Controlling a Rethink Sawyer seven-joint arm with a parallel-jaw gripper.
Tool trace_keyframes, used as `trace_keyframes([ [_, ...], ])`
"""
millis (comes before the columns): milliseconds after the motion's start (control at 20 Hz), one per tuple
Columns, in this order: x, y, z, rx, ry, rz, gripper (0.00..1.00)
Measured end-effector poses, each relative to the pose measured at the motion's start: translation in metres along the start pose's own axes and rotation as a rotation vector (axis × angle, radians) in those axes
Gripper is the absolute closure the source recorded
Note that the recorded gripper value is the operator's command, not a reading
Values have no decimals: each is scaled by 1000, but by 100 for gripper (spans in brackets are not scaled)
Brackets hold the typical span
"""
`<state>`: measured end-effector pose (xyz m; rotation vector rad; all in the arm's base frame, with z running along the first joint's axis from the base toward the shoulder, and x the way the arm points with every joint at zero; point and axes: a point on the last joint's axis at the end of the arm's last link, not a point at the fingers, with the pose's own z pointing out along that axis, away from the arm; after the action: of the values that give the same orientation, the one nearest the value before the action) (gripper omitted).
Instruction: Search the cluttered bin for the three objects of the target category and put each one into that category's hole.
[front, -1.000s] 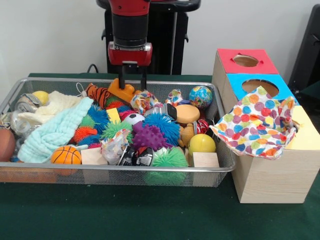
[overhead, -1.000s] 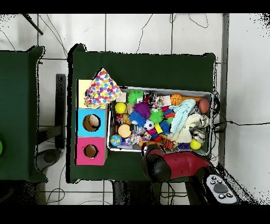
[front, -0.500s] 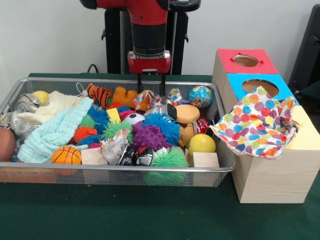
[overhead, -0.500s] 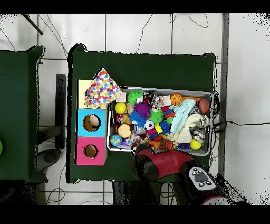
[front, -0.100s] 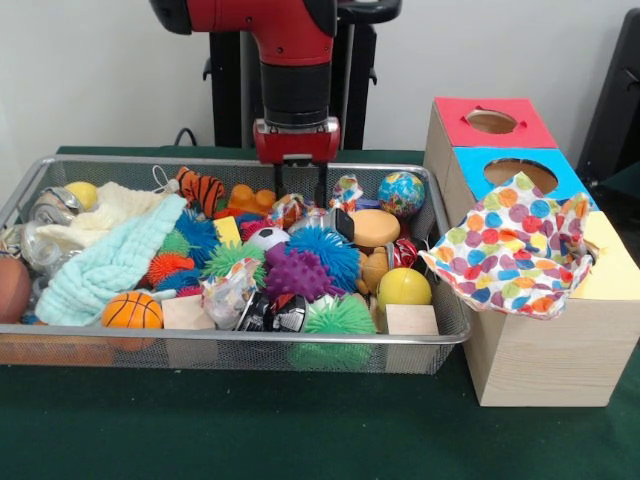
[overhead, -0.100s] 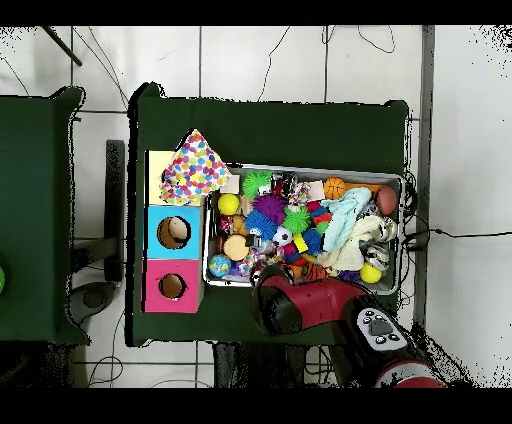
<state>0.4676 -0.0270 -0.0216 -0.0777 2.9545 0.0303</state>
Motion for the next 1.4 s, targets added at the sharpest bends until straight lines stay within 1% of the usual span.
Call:
trace_keyframes([
  [100, -3, -1, 2, 0, -11, 0, 100],
  [450, 10, 9, 19, -31, 5, 8, 100],
  [600, 10, 10, 19, -33, -1, 12, 100],
  [700, 10, 12, 15, -33, -1, 18, 100],
  [850, 7, 16, -4, -27, 2, 42, 100],
  [950, 3, 20, -23, -20, 13, 65, 100],
  [1100, -8, 27, -63, 1, 43, 117, 100],
  [1150, -15, 31, -85, 15, 58, 143, 100],
  [1200, -19, 34, -97, 22, 64, 154, 100],
  [1400, -35, 39, -128, 40, 65, 186, 100],
])
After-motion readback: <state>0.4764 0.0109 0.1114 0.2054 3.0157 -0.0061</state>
